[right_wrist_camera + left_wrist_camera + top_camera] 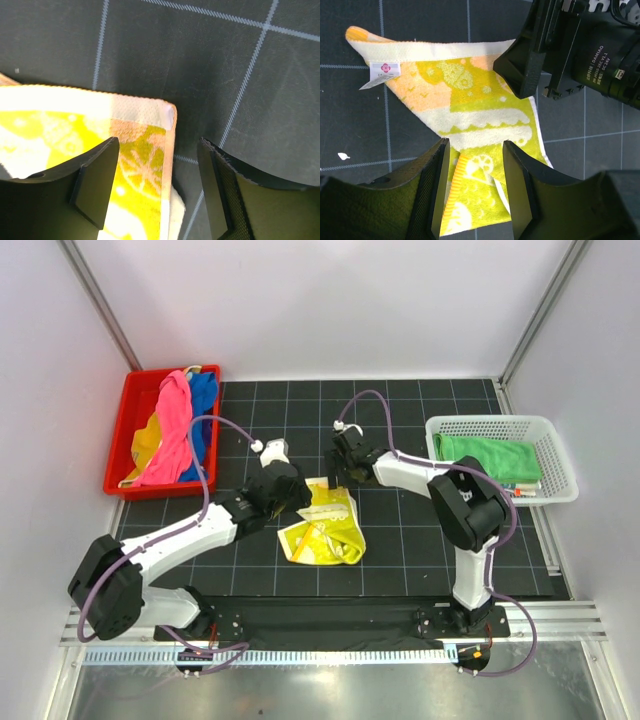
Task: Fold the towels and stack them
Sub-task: Flatten out the crumpled towel
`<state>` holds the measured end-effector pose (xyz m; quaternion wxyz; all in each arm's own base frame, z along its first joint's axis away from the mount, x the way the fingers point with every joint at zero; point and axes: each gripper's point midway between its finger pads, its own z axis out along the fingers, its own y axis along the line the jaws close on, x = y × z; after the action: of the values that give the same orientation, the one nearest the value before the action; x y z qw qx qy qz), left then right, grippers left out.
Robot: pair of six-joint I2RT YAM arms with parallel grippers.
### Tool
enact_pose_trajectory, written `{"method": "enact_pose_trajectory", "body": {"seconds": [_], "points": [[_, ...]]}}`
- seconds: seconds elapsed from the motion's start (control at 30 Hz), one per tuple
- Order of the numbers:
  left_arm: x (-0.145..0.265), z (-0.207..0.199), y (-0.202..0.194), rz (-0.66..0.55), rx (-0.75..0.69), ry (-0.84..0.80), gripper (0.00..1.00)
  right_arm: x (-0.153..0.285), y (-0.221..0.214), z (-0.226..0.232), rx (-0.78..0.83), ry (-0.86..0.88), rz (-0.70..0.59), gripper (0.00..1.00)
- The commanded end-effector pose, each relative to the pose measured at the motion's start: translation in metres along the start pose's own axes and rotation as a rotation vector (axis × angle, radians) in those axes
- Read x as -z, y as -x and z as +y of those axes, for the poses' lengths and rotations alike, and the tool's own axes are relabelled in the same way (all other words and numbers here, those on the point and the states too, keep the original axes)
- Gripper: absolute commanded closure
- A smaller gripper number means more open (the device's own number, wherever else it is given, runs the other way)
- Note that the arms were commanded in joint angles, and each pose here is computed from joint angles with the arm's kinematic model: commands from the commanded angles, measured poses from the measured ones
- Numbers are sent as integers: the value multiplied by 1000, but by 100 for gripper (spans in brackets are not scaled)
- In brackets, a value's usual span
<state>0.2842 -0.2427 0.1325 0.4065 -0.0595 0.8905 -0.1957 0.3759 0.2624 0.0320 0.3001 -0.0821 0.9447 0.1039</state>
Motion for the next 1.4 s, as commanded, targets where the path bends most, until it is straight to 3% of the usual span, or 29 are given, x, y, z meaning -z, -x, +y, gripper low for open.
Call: {"method": "enact_pose_trajectory", "body": {"seconds": [0.0, 0.27, 0.6, 1.03, 1.37], "points": [[-4, -1, 5, -26, 16, -16, 50, -5, 23, 5, -30, -11, -66, 32], [-12, 19, 2, -19, 51, 15, 50, -18, 27, 6, -23, -24, -81, 49], [-29, 53, 11, -48, 170, 85, 49, 0, 39, 10, -36, -5, -109, 99], [-62, 56, 56, -143, 151, 64, 44, 114, 110, 3, -4, -29, -347, 99], [-98, 37, 85, -137, 68, -41, 42, 123, 134, -31, 25, -177, -380, 99]]}}
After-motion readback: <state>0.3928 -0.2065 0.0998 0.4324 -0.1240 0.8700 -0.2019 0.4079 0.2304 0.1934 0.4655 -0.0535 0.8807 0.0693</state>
